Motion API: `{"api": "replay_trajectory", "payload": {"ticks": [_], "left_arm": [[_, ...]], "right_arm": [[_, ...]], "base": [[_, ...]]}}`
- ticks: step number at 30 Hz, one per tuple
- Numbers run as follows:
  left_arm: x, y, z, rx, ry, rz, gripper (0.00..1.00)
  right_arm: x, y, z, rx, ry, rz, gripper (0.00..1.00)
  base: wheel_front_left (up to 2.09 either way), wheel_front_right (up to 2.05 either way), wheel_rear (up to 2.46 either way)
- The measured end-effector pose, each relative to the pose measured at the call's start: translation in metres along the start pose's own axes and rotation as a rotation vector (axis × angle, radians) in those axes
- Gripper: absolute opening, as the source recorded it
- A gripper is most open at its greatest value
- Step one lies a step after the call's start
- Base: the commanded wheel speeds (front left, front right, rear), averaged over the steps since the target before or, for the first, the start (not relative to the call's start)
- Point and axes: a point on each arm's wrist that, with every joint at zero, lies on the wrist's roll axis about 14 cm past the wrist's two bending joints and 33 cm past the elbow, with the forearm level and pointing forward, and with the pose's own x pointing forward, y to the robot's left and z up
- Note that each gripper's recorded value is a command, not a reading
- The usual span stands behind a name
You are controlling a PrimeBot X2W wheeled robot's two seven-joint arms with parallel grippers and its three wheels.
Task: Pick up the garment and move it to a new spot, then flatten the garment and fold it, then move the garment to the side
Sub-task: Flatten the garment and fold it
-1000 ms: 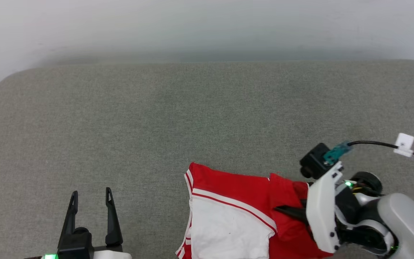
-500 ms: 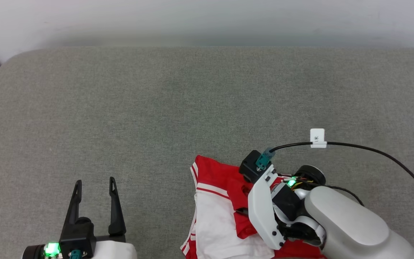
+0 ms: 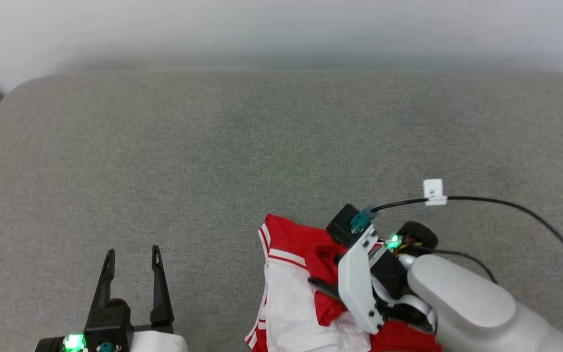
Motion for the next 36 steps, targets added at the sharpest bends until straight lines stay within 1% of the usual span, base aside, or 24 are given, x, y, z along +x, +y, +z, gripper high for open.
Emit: {"api": "replay_trajectory", "payload": {"ticks": [6, 8, 11, 13, 17, 21, 23, 29, 36], "left_arm": [[-0.006, -0.002, 0.009, -0.010, -0.025, -0.006, 1.00], [-0.009, -0.004, 0.011, -0.012, -0.031, -0.010, 1.00], [-0.009, -0.006, 0.016, -0.018, -0.046, -0.018, 1.00], [-0.011, -0.006, 0.017, -0.019, -0.051, -0.020, 1.00], [-0.014, -0.007, 0.019, -0.020, -0.056, -0.024, 1.00], [-0.017, -0.007, 0.020, -0.022, -0.060, -0.025, 1.00], [-0.018, -0.006, 0.021, -0.023, -0.063, -0.025, 1.00], [-0.021, -0.005, 0.025, -0.027, -0.076, -0.028, 1.00], [-0.024, -0.007, 0.026, -0.027, -0.079, -0.041, 1.00]], "right_arm": [[-0.039, -0.020, 0.060, -0.074, -0.312, -0.084, 1.00], [-0.062, -0.038, 0.083, -0.094, -0.453, -0.154, 1.00], [-0.105, -0.069, 0.115, -0.145, -0.671, -0.290, 1.00], [-0.129, -0.085, 0.121, -0.146, -0.783, -0.373, 1.00], [-0.162, -0.110, 0.107, -0.147, -0.897, -0.530, 1.00], [-0.185, -0.120, 0.087, -0.093, -0.961, -0.649, 1.00], [-0.196, -0.124, 0.074, -0.046, -0.988, -0.705, 1.00], [-0.219, -0.108, 0.046, 0.026, -1.059, -0.811, 1.00], [-0.234, -0.091, 0.009, 0.092, -1.059, -0.898, 1.00]], "base": [[0.00, 0.00, 0.00], [0.00, 0.00, 0.00], [0.00, 0.00, 0.00], [0.00, 0.00, 0.00], [0.00, 0.00, 0.00], [0.00, 0.00, 0.00], [0.00, 0.00, 0.00], [0.00, 0.00, 0.00], [0.00, 0.00, 0.00]]}}
